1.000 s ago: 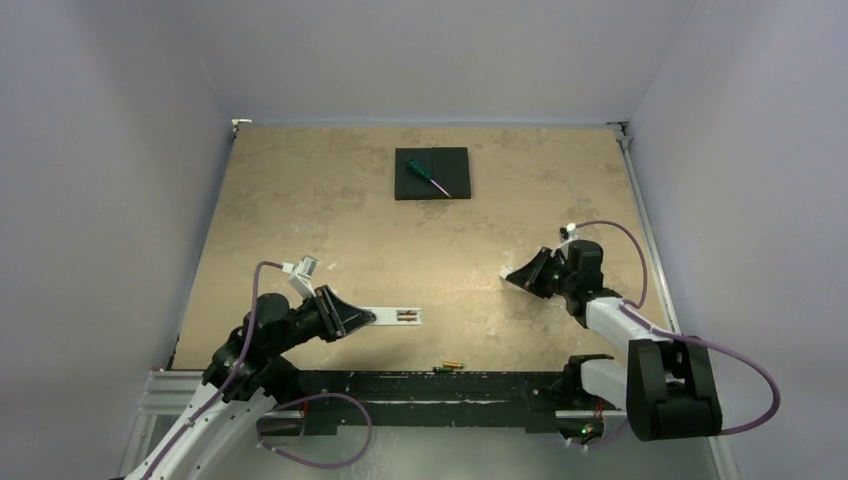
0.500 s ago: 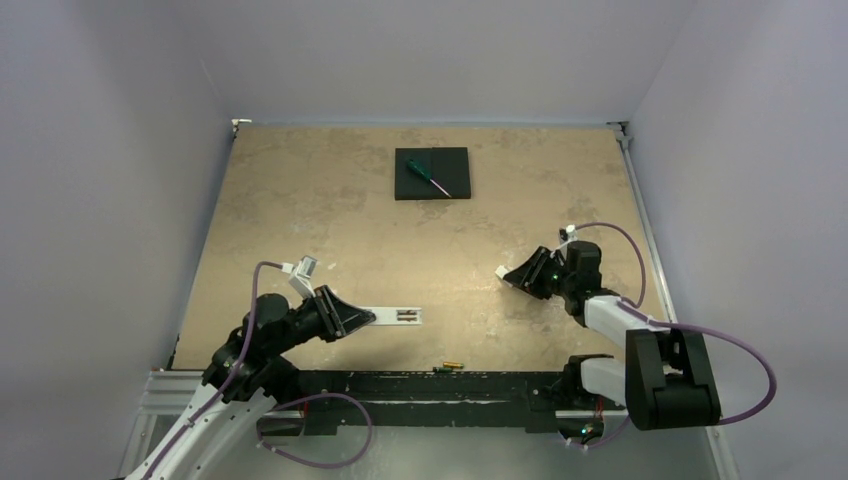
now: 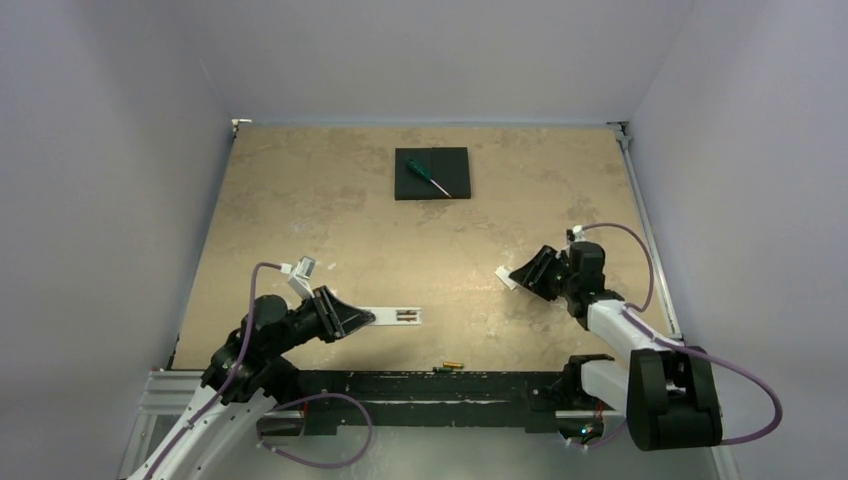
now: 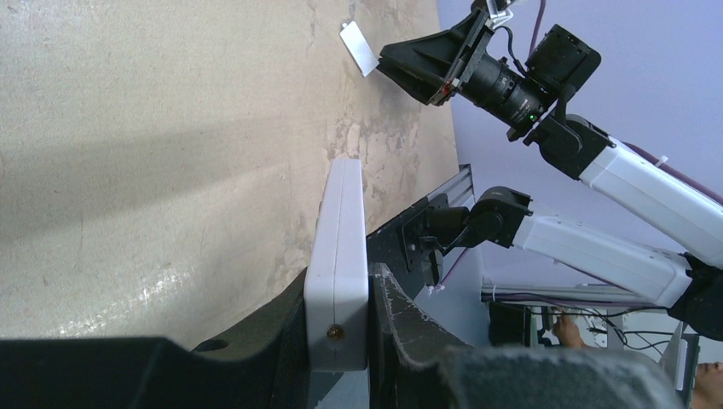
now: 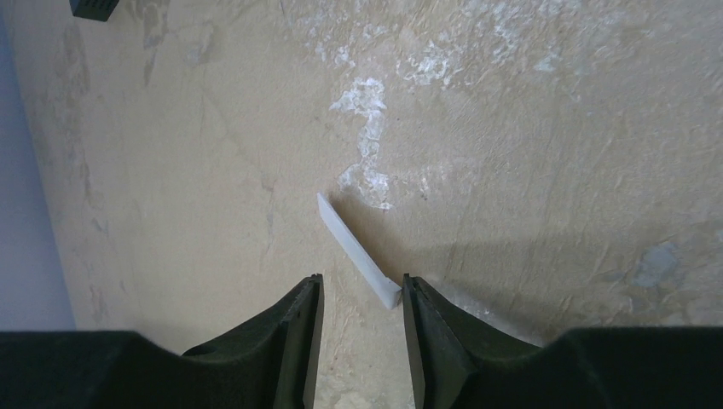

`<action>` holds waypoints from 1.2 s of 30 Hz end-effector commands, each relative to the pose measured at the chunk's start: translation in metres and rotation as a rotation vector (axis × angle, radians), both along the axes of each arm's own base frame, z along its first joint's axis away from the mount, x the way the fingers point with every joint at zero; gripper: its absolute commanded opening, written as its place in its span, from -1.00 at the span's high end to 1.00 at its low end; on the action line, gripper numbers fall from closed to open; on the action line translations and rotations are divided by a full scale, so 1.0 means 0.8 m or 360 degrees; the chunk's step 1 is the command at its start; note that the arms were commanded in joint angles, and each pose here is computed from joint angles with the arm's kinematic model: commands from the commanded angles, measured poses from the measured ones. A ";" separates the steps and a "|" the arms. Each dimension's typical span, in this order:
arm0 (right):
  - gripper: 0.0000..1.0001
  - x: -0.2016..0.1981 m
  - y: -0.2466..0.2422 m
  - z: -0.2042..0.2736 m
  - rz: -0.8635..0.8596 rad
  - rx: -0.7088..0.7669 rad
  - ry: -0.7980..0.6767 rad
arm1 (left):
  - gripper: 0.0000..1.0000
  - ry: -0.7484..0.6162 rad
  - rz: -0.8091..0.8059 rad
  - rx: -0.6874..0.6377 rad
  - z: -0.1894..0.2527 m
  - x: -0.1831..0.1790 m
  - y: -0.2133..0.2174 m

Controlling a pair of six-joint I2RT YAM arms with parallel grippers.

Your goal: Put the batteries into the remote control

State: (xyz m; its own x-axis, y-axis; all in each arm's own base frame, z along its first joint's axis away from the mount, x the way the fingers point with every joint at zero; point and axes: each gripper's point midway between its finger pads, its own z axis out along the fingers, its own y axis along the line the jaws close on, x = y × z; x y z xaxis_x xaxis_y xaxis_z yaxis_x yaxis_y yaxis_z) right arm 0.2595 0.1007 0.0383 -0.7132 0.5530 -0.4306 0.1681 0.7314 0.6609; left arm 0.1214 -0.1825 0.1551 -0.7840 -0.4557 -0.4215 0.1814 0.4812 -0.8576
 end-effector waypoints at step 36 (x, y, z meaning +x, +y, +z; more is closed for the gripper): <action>-0.01 -0.042 0.102 0.122 0.0630 -0.0184 -0.0413 | 1.00 0.0036 -0.0143 -0.0023 -0.017 -0.001 -0.020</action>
